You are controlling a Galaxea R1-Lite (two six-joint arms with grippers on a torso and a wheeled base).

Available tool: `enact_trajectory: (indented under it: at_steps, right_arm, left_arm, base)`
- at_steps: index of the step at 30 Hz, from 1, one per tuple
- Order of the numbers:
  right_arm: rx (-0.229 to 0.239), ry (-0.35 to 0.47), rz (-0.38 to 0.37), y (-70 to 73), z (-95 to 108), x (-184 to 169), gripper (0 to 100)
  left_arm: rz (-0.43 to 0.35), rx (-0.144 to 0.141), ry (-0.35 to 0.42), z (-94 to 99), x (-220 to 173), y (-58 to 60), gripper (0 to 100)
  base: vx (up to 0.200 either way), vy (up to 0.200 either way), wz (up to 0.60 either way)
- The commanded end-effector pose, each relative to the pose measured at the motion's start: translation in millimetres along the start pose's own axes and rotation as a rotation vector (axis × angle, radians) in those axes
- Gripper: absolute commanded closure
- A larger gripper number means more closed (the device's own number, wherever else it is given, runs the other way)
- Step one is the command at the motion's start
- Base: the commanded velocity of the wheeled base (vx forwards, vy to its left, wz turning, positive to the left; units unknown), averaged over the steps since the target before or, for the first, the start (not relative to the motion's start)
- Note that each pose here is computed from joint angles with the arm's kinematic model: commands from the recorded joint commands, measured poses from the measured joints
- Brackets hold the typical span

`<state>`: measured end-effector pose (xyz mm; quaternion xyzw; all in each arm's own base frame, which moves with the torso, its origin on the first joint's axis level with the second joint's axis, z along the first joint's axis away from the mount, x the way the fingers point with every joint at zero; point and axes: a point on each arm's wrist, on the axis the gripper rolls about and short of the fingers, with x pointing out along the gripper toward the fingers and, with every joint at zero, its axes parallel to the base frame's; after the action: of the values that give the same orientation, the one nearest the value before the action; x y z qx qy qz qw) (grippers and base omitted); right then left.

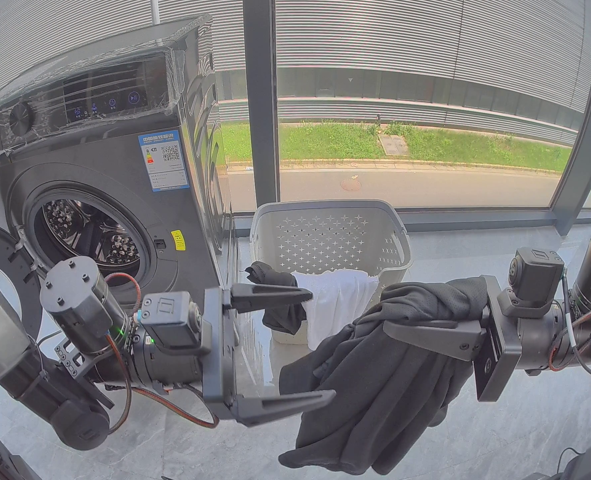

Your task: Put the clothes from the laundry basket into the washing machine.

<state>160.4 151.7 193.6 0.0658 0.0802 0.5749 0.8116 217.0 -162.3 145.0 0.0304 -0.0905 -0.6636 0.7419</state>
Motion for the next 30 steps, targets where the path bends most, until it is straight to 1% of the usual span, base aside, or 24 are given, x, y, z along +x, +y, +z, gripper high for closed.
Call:
enact_trajectory:
  at_steps: [1, 2, 4, 5, 6, 7, 8, 9, 10, 11, 13, 16, 17, 21, 22, 25, 27, 28, 30]
  right_arm:
    - [-0.002, 0.001, 0.008, -2.8, 2.3, 8.7, 100]
    - [-0.003, 0.001, 0.016, -3.1, 3.4, 12.6, 100]
    - [-0.004, 0.0, 0.018, -3.7, 4.2, 14.5, 100]
    - [-0.004, 0.001, 0.019, -3.5, 4.3, 15.1, 100]
    - [-0.007, -0.003, 0.028, -2.2, 5.7, 16.2, 100]
    - [-0.01, -0.006, 0.033, -1.4, 6.9, 17.4, 100]
    - [-0.013, -0.011, 0.037, -0.7, 8.5, 18.1, 100]
    - [-0.013, -0.011, 0.037, -0.7, 8.5, 18.1, 100]
    - [-0.019, -0.017, 0.055, 3.4, 10.6, 20.4, 100]
    - [-0.021, -0.019, 0.06, 4.5, 11.3, 21.1, 100]
    - [-0.023, -0.021, 0.07, 6.7, 12.1, 21.9, 100]
    - [-0.025, -0.022, 0.079, 9.1, 12.3, 22.2, 100]
    - [-0.025, -0.021, 0.08, 9.6, 12.2, 21.9, 100]
    - [-0.027, -0.024, 0.081, 10.3, 12.8, 21.4, 100]
    - [-0.027, -0.024, 0.081, 10.3, 12.8, 21.4, 100]
    - [-0.024, -0.021, 0.081, 10.4, 11.8, 20.8, 100]
    - [-0.021, -0.018, 0.075, 10.0, 10.6, 20.4, 100]
    - [-0.018, -0.014, 0.068, 8.9, 9.1, 19.5, 100]
    - [-0.017, -0.012, 0.062, 7.8, 8.5, 18.9, 100]
  left_arm:
    - [-0.055, 0.01, -0.019, 5.5, 8.0, -12.7, 0]
    - [-0.099, -0.002, -0.02, 3.4, 17.3, -21.4, 0]
    - [-0.118, -0.018, -0.011, -0.9, 21.4, -25.1, 0]
    - [-0.118, -0.018, -0.009, -1.8, 21.7, -24.9, 0]
    - [-0.118, -0.036, 0.009, -9.2, 23.3, -23.9, 0]
    - [-0.117, -0.047, 0.02, -13.2, 23.7, -23.3, 0]
    - [-0.114, -0.054, 0.026, -15.9, 23.7, -22.3, 0]
    - [-0.114, -0.054, 0.026, -15.9, 23.7, -22.3, 0]
    - [-0.102, -0.081, 0.054, -26.7, 23.8, -19.9, 0]
    - [-0.092, -0.092, 0.065, -31.4, 23.8, -18.3, 0]
    - [-0.066, -0.103, 0.08, -37.8, 24.7, -14.4, 0]
    - [-0.043, -0.106, 0.085, -41.5, 27.9, -10.4, 0]
    - [-0.033, -0.101, 0.081, -41.0, 27.9, -8.3, 0]
    - [-0.018, -0.099, 0.082, -42.0, 27.0, -4.1, 0]
    - [-0.004, -0.094, 0.081, -41.9, 24.8, -0.4, 0]
    - [0.017, -0.085, 0.078, -40.4, 20.3, 4.8, 0]
    - [0.027, -0.081, 0.076, -39.1, 18.1, 6.5, 0]
    - [0.027, -0.071, 0.067, -34.9, 16.7, 6.4, 0]
    - [0.023, -0.062, 0.058, -30.5, 15.1, 4.8, 0]
  base:
    - [0.0, 0.0, 0.0]
    - [0.0, 0.0, 0.0]
    - [0.0, 0.0, 0.0]
    - [0.0, 0.0, 0.0]
    - [0.0, 0.0, 0.0]
    - [0.0, 0.0, 0.0]
    - [0.0, 0.0, 0.0]
    - [0.0, 0.0, 0.0]
    - [0.0, 0.0, 0.0]
    - [0.0, 0.0, 0.0]
    - [0.0, 0.0, 0.0]
    - [0.0, 0.0, 0.0]
    - [0.0, 0.0, 0.0]
    - [0.0, 0.0, 0.0]
    - [0.0, 0.0, 0.0]
    - [0.0, 0.0, 0.0]
    - [0.0, 0.0, 0.0]
    - [0.0, 0.0, 0.0]
    - [0.0, 0.0, 0.0]
